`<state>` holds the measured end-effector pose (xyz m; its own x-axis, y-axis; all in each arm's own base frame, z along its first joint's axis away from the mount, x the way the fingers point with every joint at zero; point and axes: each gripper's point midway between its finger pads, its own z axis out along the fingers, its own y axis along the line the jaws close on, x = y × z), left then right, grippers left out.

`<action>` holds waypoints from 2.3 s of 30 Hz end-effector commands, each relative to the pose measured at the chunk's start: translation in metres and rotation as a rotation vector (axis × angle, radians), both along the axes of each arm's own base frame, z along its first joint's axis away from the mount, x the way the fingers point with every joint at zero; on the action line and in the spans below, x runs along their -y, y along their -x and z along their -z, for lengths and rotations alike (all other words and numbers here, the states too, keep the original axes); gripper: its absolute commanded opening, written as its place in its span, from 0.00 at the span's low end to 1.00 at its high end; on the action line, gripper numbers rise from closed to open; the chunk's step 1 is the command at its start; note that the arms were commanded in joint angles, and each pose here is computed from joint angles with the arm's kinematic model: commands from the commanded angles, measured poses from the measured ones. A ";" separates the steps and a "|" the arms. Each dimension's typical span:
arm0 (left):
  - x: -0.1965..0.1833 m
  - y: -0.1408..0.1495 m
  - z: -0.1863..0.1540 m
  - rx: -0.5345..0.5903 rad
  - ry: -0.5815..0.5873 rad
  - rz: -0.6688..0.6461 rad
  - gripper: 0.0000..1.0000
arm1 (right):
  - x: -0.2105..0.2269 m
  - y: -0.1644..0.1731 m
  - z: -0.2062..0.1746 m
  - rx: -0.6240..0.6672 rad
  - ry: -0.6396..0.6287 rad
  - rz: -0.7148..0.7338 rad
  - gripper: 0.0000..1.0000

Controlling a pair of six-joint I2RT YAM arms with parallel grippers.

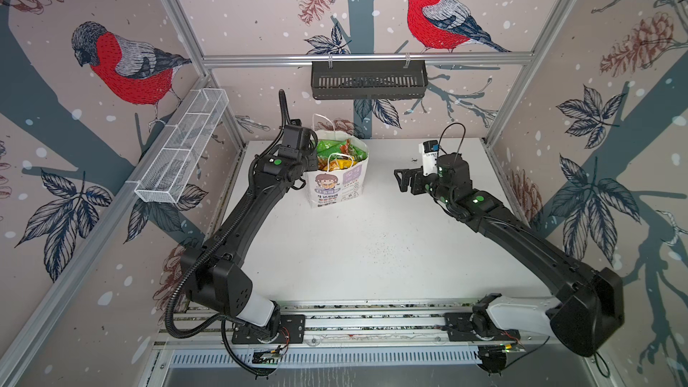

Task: Take the snacks out of the paper bag
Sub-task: Move the paper bag to the top-center of the table.

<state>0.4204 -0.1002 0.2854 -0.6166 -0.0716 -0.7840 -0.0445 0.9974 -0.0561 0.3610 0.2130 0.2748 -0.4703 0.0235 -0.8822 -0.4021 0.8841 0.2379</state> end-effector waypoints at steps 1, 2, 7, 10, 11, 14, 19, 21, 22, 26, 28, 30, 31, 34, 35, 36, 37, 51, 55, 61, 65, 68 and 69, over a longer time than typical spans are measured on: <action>-0.002 0.005 -0.011 0.041 0.010 -0.027 0.00 | -0.004 0.000 -0.006 0.012 -0.024 -0.009 1.00; 0.000 0.008 -0.012 0.045 0.010 -0.023 0.00 | -0.004 0.000 -0.006 0.012 -0.025 -0.012 1.00; 0.008 0.022 -0.020 0.062 0.022 -0.007 0.00 | -0.009 0.003 -0.011 0.022 -0.034 -0.029 1.00; 0.012 0.030 -0.026 0.071 0.029 0.005 0.00 | -0.010 0.002 -0.011 0.022 -0.035 -0.030 1.00; 0.013 0.032 -0.027 0.073 0.028 0.006 0.00 | -0.010 0.002 -0.010 0.021 -0.036 -0.029 1.00; 0.010 0.035 -0.030 0.083 0.013 -0.001 0.00 | -0.011 0.002 -0.010 0.020 -0.039 -0.034 1.00; -0.003 0.020 -0.032 0.094 -0.007 -0.025 0.00 | -0.014 0.003 -0.011 0.021 -0.040 -0.047 1.00; -0.005 0.011 -0.035 0.078 0.011 0.003 0.09 | -0.014 0.004 -0.012 0.024 -0.035 -0.047 1.00; -0.004 0.008 -0.039 0.086 0.014 0.017 0.33 | -0.013 0.004 -0.012 0.026 -0.032 -0.045 1.00; -0.008 -0.008 -0.063 0.169 0.073 0.072 0.64 | -0.011 0.007 -0.011 0.028 -0.034 -0.046 1.00; -0.006 -0.015 -0.072 0.207 0.111 0.124 0.69 | -0.012 0.007 -0.010 0.024 -0.036 -0.048 1.00; -0.009 -0.025 -0.074 0.211 0.131 0.158 0.72 | -0.012 0.008 -0.008 0.018 -0.034 -0.051 1.00; -0.011 -0.029 -0.075 0.210 0.139 0.170 0.72 | -0.012 0.008 -0.007 0.018 -0.032 -0.053 1.00; -0.008 -0.042 -0.076 0.208 0.170 0.230 0.77 | -0.009 0.013 -0.011 0.031 -0.035 -0.054 1.00; -0.004 -0.046 -0.078 0.216 0.171 0.255 0.77 | -0.009 0.013 -0.011 0.033 -0.033 -0.053 1.00; 0.000 -0.051 -0.079 0.225 0.170 0.279 0.77 | -0.008 0.014 -0.011 0.033 -0.031 -0.054 1.00; 0.002 -0.055 -0.080 0.229 0.171 0.290 0.77 | -0.008 0.014 -0.010 0.033 -0.028 -0.053 1.00; 0.003 -0.105 -0.024 0.055 0.061 0.317 0.75 | 0.008 0.010 -0.008 0.049 0.005 -0.002 1.00; 0.008 -0.110 -0.001 -0.004 0.061 0.348 0.74 | 0.009 0.008 -0.007 0.048 0.007 0.002 1.00; 0.007 -0.125 0.025 -0.049 0.054 0.336 0.66 | 0.009 0.005 -0.008 0.052 -0.001 0.006 1.00; 0.012 -0.129 0.030 -0.059 0.064 0.357 0.46 | 0.011 0.006 -0.008 0.056 -0.002 0.010 1.00; 0.017 -0.128 0.033 -0.066 0.080 0.381 0.21 | 0.014 0.005 -0.006 0.053 0.000 0.022 1.00; 0.020 -0.126 0.034 -0.072 0.087 0.391 0.08 | 0.016 0.005 -0.006 0.054 -0.001 0.027 1.00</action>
